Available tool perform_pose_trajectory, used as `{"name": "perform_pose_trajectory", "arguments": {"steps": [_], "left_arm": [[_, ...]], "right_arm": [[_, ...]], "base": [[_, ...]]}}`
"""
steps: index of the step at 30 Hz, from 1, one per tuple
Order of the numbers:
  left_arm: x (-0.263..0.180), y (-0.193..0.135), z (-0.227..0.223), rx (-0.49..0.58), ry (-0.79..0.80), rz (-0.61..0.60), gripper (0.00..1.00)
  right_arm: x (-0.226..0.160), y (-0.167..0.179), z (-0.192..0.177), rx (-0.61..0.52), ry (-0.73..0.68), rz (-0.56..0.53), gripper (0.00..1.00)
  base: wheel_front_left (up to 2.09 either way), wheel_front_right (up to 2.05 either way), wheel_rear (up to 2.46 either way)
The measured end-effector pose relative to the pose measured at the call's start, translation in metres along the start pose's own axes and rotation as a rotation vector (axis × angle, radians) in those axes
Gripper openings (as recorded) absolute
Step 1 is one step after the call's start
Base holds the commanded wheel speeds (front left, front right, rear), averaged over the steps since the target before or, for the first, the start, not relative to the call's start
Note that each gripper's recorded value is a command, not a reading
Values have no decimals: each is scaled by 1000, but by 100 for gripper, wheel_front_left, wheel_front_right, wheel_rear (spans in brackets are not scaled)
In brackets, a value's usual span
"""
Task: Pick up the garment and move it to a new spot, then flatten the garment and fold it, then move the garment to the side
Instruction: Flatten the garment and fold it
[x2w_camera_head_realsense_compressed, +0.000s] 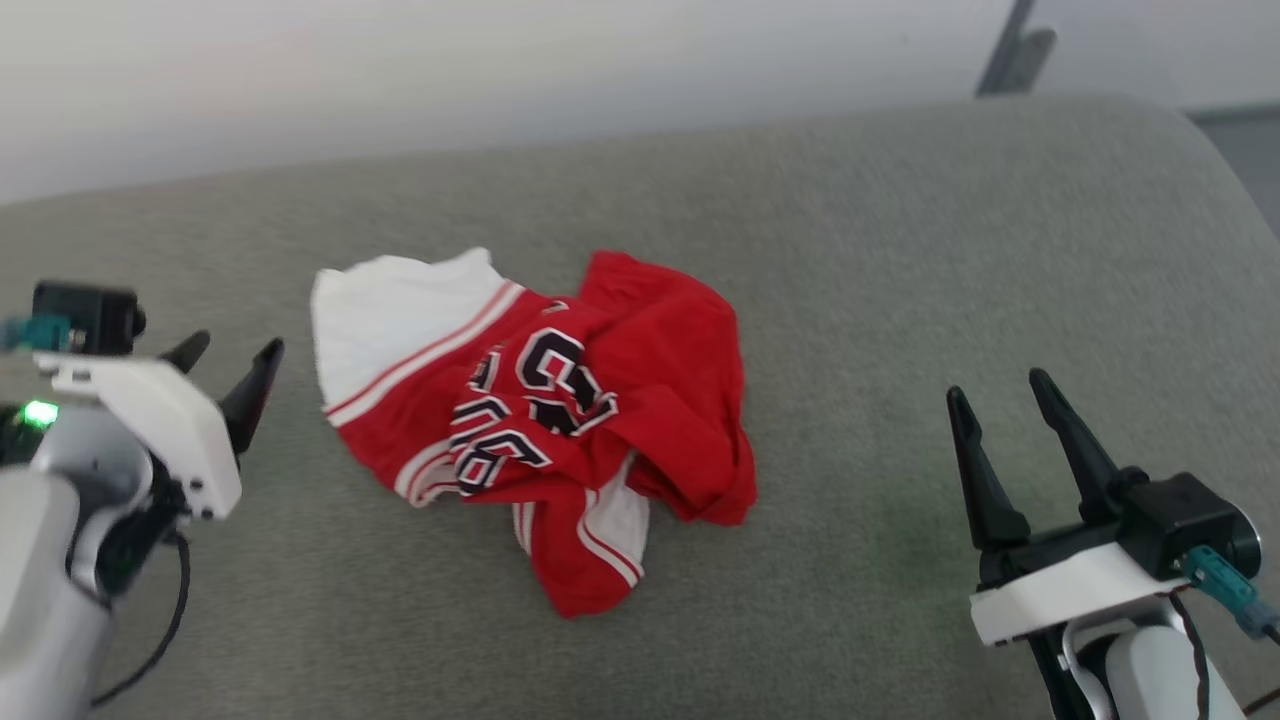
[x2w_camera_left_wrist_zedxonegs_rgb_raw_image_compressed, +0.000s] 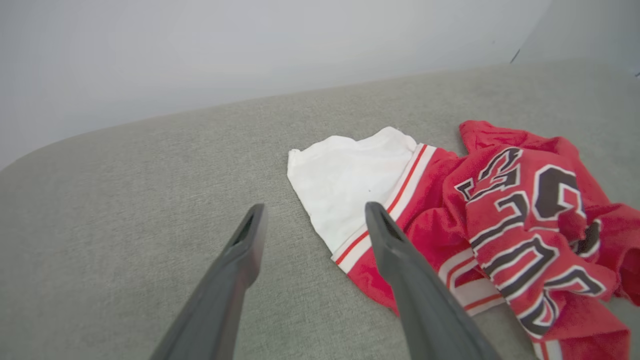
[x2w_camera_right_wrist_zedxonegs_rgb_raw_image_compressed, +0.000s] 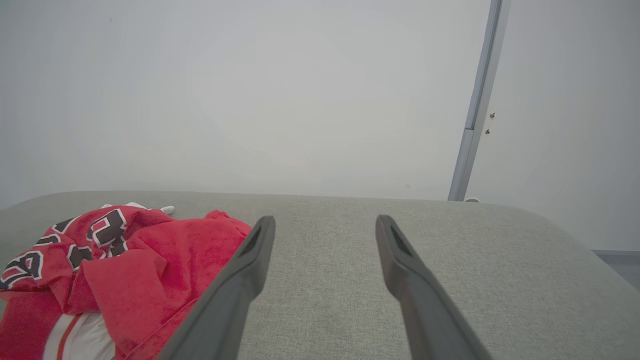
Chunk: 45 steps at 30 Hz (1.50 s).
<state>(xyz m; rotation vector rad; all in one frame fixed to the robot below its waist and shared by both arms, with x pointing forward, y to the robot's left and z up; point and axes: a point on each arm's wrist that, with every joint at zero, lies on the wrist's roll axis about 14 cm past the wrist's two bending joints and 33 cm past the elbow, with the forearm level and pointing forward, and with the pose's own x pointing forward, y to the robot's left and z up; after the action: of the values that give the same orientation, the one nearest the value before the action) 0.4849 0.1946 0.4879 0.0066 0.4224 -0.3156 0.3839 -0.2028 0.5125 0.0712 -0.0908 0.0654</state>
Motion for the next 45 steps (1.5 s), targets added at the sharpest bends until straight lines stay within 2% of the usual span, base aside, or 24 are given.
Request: {"name": "perform_pose_trajectory", "arguments": {"steps": [7, 14, 22, 23, 24, 29, 35, 45], "left_arm": [[53, -5, -20, 13, 242, -38, 100], [85, 6, -65, 12, 517, 3, 100], [108, 7, -88, 7, 667, 37, 100], [111, 4, -91, -28, 688, 30, 18], [112, 4, -91, -41, 691, 28, 0], [111, 0, -91, -66, 700, 19, 0], [96, 12, -90, -95, 709, 48, 0], [37, 48, -108, -94, 790, 151, 0]], "right_arm": [[5, -14, -13, -6, 38, -47, 100], [6, -26, -27, -14, 81, -87, 100], [10, -33, -37, -21, 107, -110, 100], [10, -34, -39, -21, 114, -114, 100], [11, -34, -39, -22, 113, -114, 100], [14, -35, -39, -23, 108, -117, 100], [20, -29, -39, -17, 101, -97, 100], [28, -13, -33, -6, 75, -49, 100]], "base": [[0, 0, 0], [0, 0, 0], [0, 0, 0], [0, 0, 0], [0, 0, 0], [0, 0, 0], [0, 0, 0], [0, 0, 0]]}}
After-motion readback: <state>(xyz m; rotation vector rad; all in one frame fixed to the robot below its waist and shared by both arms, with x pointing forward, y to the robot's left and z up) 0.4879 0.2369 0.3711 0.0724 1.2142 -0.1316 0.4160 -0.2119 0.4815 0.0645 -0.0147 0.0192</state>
